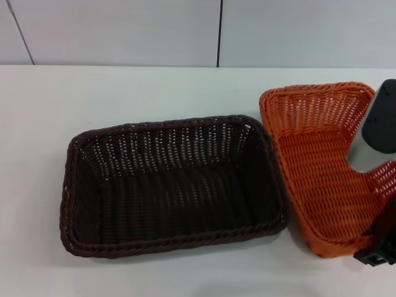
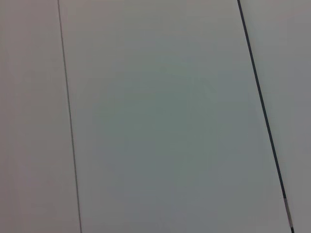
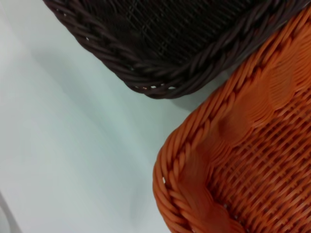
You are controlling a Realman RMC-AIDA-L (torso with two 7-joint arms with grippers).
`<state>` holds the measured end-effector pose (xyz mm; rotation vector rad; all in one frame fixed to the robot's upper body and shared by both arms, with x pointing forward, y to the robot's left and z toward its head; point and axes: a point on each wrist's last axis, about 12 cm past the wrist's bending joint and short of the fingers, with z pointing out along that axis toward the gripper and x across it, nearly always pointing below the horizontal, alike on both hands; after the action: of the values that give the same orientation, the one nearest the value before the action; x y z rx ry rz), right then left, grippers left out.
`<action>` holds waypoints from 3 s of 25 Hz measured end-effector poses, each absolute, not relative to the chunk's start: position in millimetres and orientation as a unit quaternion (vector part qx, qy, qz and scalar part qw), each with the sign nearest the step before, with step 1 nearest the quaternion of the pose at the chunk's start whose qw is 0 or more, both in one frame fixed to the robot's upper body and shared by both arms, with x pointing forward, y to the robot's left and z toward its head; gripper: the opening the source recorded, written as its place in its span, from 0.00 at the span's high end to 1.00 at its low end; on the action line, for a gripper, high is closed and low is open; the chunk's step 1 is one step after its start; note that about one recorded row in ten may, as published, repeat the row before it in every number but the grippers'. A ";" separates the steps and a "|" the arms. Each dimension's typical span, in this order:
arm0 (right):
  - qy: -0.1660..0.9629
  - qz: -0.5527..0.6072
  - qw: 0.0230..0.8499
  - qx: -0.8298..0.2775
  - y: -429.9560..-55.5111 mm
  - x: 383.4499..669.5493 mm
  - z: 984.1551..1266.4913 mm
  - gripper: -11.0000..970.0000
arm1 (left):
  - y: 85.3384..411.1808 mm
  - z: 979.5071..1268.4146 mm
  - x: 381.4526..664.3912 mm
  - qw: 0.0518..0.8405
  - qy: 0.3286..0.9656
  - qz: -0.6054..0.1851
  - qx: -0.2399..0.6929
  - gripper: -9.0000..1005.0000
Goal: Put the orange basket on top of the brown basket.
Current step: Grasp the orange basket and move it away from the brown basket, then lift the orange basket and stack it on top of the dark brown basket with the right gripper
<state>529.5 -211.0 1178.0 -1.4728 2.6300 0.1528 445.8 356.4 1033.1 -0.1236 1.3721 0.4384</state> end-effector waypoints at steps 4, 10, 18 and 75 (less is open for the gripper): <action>0.870 0.051 0.067 -0.486 -210.2 529.9 1178.1 0.66 | 356.2 1033.1 446.8 0.750 0.627 0.201 -0.055 0.27; 0.869 0.045 0.118 -0.479 -201.5 532.0 1189.8 0.72 | 356.1 1033.2 447.6 0.751 0.627 0.201 -0.054 0.27; 0.863 0.028 0.200 -0.464 -192.6 535.6 1219.7 0.78 | 357.2 1033.3 446.4 0.753 0.624 0.205 -0.051 0.27; 0.321 -0.206 0.230 -0.896 -98.3 473.6 1223.6 0.81 | 369.3 1022.0 444.7 0.728 0.644 0.203 -0.120 0.27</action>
<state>473.6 -98.3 1223.6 -2.4637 0.8820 -0.5658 444.7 369.3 1022.0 -0.2649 1.4195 0.4470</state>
